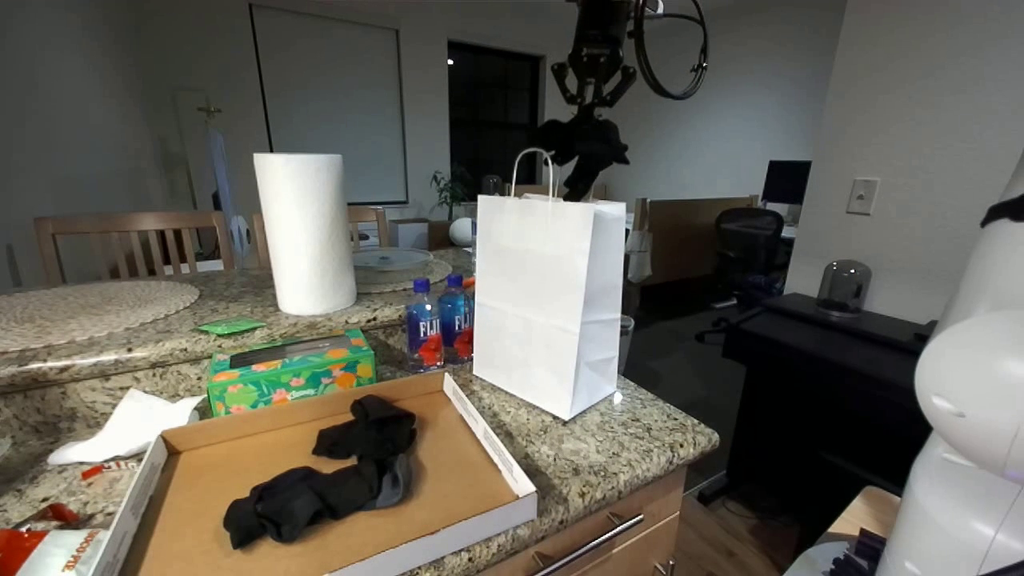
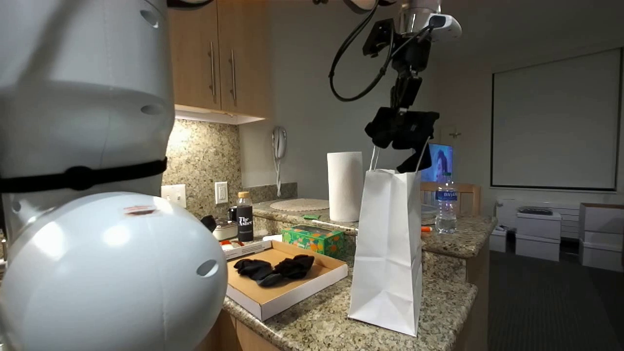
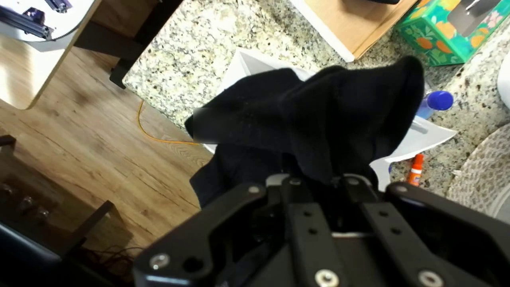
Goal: Put the socks in the white bag
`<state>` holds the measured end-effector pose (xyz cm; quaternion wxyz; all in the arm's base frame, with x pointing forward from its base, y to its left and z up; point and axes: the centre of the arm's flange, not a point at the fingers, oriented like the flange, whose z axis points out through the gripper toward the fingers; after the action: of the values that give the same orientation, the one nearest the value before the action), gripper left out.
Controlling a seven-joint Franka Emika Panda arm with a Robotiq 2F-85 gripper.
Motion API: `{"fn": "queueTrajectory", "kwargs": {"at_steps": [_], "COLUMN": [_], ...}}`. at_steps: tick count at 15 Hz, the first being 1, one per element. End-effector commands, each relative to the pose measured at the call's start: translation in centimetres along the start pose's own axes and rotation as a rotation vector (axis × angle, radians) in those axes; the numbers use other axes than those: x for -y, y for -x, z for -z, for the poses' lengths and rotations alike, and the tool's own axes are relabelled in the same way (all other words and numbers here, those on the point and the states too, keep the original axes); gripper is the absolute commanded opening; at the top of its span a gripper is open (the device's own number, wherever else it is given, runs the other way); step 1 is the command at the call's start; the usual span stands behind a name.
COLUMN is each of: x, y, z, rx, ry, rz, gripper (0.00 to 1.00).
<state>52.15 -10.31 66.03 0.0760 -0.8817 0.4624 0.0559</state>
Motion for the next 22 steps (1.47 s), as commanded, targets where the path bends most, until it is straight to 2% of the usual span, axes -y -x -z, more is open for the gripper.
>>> {"fn": "queueTrajectory", "kwargs": {"at_steps": [1, 5, 11, 15, 22], "x": [-1.6, -2.0, -3.1, -4.1, -3.5], "y": [-0.8, -1.6, -2.4, -2.9, -2.8], "z": [-0.8, -0.8, -0.2, 1.2, 2.2], "rx": [0.029, 0.037, 0.062, 0.055, 0.064], "ry": [-0.005, -0.001, -0.053, -0.094, -0.131], "rz": [-0.155, -0.252, -0.320, -0.345, -0.318], "gripper": [0.10, 0.10, 0.10, 0.10, 0.10]}}
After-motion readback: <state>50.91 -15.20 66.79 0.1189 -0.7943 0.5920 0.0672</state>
